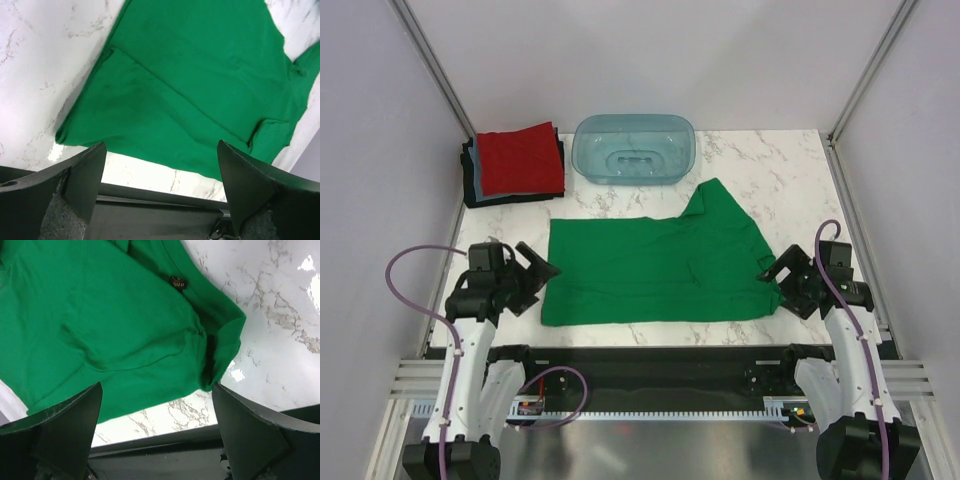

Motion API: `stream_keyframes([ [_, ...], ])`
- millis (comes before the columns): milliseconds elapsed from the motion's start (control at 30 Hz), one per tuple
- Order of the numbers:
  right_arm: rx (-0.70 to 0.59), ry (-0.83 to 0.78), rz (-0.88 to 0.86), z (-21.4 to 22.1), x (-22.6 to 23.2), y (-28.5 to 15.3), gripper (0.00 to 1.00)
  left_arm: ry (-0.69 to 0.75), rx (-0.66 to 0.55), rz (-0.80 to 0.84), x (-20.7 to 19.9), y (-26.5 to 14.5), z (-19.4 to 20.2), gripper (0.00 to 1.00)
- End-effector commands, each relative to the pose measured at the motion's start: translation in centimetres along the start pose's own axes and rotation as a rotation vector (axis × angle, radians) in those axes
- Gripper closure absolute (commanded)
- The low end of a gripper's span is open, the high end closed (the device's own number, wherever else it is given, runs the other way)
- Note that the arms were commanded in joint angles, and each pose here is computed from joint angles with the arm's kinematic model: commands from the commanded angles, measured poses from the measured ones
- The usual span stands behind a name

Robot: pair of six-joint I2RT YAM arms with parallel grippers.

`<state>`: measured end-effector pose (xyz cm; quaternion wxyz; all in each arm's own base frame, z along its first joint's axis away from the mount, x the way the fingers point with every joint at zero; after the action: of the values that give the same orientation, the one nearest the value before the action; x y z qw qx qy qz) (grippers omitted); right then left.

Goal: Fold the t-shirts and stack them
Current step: Fold the tshirt

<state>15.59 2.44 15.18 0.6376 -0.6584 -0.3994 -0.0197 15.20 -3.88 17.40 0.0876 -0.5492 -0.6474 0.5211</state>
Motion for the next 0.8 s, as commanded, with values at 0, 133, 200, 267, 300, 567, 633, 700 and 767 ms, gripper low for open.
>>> stream_keyframes([
  [0, 0.02, -0.013, -0.034, 0.1, 0.8, -1.1, 0.02, 0.04, -0.048, 0.035, -1.1, -2.4, -1.0, 0.01],
  [133, 0.026, -0.098, -0.196, -1.3, 4.6, -1.4, 0.02, 0.18, -0.142, 0.04, -1.9, -4.0, -3.2, 0.01],
  [200, 0.005, -0.134, -0.239, -2.7, 7.1, -1.7, 0.02, 0.266, -0.152, 0.042, -2.1, -4.1, -4.0, 0.01],
  [267, 0.004, -0.183, -0.221, -4.1, 9.7, -0.8, 0.02, 0.333, -0.13, 0.075, -2.7, -3.7, -4.6, 0.0],
  [300, -0.009, -0.204, -0.237, -4.8, 11.0, -0.3, 0.02, 0.353, -0.12, 0.086, -2.8, -3.6, -4.7, 0.0],
  [567, 0.07, -0.361, -0.233, -10.8, 21.3, 9.7, 0.06, 0.408, -0.091, 0.214, -3.8, -1.4, -4.9, 0.01],
  [633, 0.079, -0.378, -0.202, -11.9, 21.8, 12.9, 0.09, 0.412, -0.098, 0.237, -3.8, -1.1, -4.7, 0.02],
  [700, 0.062, -0.356, -0.18, -13.2, 23.0, 15.2, 0.12, 0.42, -0.13, 0.217, -3.8, -1.2, -5.1, 0.02],
  [767, 0.083, -0.345, -0.213, -12.2, 24.5, 16.8, 0.15, 0.397, -0.163, 0.144, -3.0, -0.9, -5.4, 0.02],
])
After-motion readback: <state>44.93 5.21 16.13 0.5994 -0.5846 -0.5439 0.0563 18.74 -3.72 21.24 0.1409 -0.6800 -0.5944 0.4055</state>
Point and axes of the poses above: each gripper's point midway between its finger pads, its own y axis out along the fingers, its own x axis along the line the jaws close on, z = x × y, the point moved 7 cm from there along -y, back along the fingers, and after that the axes turned 12 degrees about y, right-handed, at the moved point
